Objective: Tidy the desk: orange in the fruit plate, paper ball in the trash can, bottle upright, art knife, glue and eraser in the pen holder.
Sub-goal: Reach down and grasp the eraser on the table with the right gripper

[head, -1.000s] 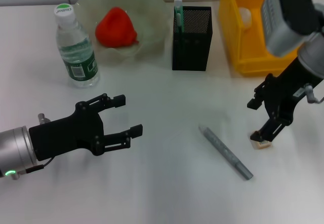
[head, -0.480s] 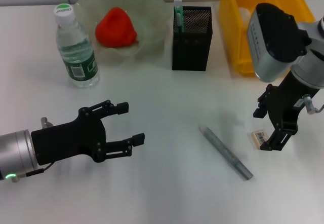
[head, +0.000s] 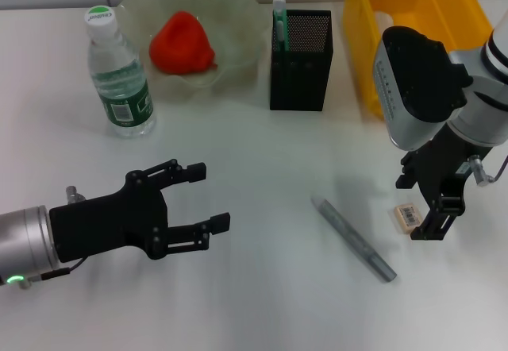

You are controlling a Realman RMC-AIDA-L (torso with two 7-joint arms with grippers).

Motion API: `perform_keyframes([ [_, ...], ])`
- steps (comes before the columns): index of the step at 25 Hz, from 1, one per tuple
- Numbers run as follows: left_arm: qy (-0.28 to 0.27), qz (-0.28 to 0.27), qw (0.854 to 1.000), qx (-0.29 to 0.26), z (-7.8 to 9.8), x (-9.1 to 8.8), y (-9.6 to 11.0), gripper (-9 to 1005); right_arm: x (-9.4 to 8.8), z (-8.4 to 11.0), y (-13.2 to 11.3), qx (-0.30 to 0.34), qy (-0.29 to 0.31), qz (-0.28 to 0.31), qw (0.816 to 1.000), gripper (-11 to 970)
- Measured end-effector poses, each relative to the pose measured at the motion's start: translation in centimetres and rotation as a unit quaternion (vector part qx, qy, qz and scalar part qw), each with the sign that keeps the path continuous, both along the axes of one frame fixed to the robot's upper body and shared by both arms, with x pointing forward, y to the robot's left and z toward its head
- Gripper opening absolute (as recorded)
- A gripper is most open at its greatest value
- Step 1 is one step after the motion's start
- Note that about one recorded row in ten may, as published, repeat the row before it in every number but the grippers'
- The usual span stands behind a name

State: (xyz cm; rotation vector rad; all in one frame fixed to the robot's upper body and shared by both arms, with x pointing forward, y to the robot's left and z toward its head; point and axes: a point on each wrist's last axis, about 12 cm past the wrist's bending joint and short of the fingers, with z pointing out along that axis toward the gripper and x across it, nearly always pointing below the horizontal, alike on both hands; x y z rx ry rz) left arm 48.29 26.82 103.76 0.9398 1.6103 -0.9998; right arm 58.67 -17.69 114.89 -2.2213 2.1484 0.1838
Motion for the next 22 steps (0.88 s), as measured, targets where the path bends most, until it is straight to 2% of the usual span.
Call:
perform_keyframes([
  [6,-0.008,-0.025,1.000,0.013,0.0,-0.3,-0.2,860,-0.2,-0.3,0.3,-0.006,0.000,0.011,1.000,817],
  [12,-0.009,-0.028,0.999,0.015,0.0,-0.4,-0.2,860,-0.2,-0.5,0.5,-0.010,-0.004,0.016,1.000,816],
  [22,-0.011,-0.024,1.000,0.013,0.1,-0.2,-0.2,860,-0.4,-1.4,0.9,-0.019,-0.012,0.028,0.999,695],
])
